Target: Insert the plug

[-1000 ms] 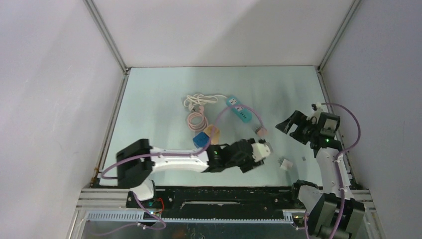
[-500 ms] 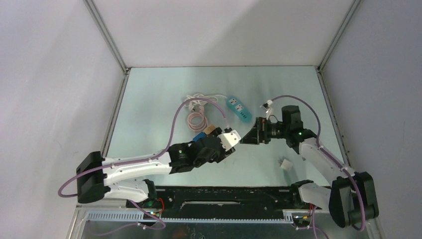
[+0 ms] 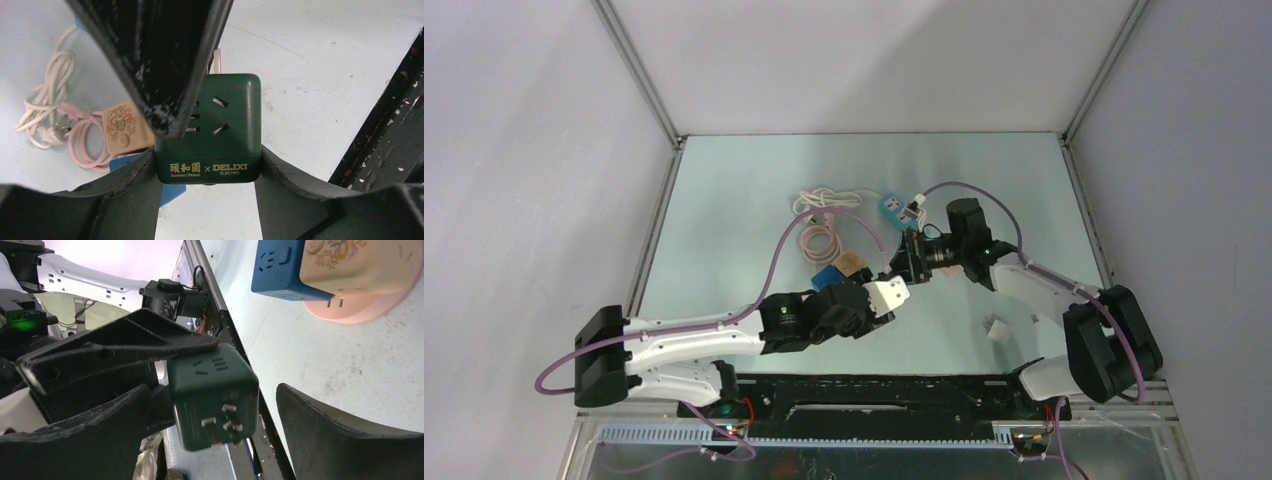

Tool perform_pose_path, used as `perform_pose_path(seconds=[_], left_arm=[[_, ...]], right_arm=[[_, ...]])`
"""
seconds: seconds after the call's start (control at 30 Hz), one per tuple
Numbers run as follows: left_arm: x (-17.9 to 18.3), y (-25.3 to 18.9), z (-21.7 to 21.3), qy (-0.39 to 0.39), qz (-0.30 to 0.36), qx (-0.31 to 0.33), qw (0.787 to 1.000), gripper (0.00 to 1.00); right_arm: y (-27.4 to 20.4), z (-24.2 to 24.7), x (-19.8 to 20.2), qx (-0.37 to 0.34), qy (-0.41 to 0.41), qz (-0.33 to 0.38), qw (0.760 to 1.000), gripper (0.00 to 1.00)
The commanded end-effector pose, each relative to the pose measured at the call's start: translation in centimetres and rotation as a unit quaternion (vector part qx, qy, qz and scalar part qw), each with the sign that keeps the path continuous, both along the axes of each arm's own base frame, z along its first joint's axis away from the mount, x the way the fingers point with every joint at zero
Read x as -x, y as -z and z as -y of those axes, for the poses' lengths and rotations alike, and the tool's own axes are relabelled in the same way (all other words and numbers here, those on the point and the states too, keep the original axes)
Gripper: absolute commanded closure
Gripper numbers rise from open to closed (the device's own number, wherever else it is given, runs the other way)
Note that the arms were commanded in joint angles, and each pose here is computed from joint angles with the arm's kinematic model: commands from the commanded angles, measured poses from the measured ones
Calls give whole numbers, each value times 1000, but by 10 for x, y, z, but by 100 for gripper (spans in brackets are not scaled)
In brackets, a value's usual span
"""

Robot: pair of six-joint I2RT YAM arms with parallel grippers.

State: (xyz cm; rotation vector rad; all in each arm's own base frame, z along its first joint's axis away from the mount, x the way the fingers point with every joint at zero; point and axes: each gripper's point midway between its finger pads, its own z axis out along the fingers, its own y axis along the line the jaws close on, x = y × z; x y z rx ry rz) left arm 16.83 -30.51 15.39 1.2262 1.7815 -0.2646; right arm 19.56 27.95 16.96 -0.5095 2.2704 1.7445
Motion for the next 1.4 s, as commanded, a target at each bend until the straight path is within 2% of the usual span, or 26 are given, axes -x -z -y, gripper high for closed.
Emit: perform_pose_path(seconds=[0.0, 0.13, 0.23, 0.37, 0.43, 0.5, 0.53, 0.6, 0.63, 0.67, 0.73, 1.03, 1.27, 1.37], left_arm=[[-2, -41, 17, 9, 25, 54, 998, 80], [-3, -41, 16, 7, 28, 50, 998, 81], [-5, -42, 14, -2, 34, 50, 998, 81], [-8, -41, 10, -11, 40, 50, 998, 81], [-9, -41, 10, -14, 41, 53, 998, 80], [-9, -42, 12, -17, 40, 59, 997, 71], [-9, -43, 13, -19, 39, 63, 997, 63], [-12, -45, 12, -29, 42, 72, 996, 38], [-14, -46, 11, -38, 46, 78, 995, 21], [-16, -47, 9, -45, 50, 85, 994, 12], [-19, -50, 6, -57, 50, 102, 992, 1], [-15, -79, -7, -36, 22, 251, 967, 0], [-2, -92, -6, 29, 48, 284, 957, 0], [-4, -93, -5, 16, 39, 300, 953, 1]], right_arm=[[-17, -16, -2, -28, -35, 14, 999, 6], [-19, -17, 8, -34, -61, 12, 998, 15], [-19, -14, 16, -36, -78, 4, 996, 33], [-22, -6, 27, -30, -88, 8, 996, 44], [-24, -4, 29, -31, -90, 13, 995, 76], [-27, -3, 30, -35, -91, 17, 995, 97], [-28, -2, 29, -34, -86, 21, 995, 100], [-30, 1, 24, -24, -66, 33, 997, 100], [-31, 3, 21, -20, -53, 39, 998, 100], [-33, 5, 17, -15, -39, 44, 998, 100], [-37, 12, 7, -6, -6, 56, 998, 100], [-62, 47, -20, 34, 136, 115, 983, 100], [-67, 55, -19, 38, 152, 128, 979, 100], [-69, 61, -19, 37, 159, 133, 978, 100]])
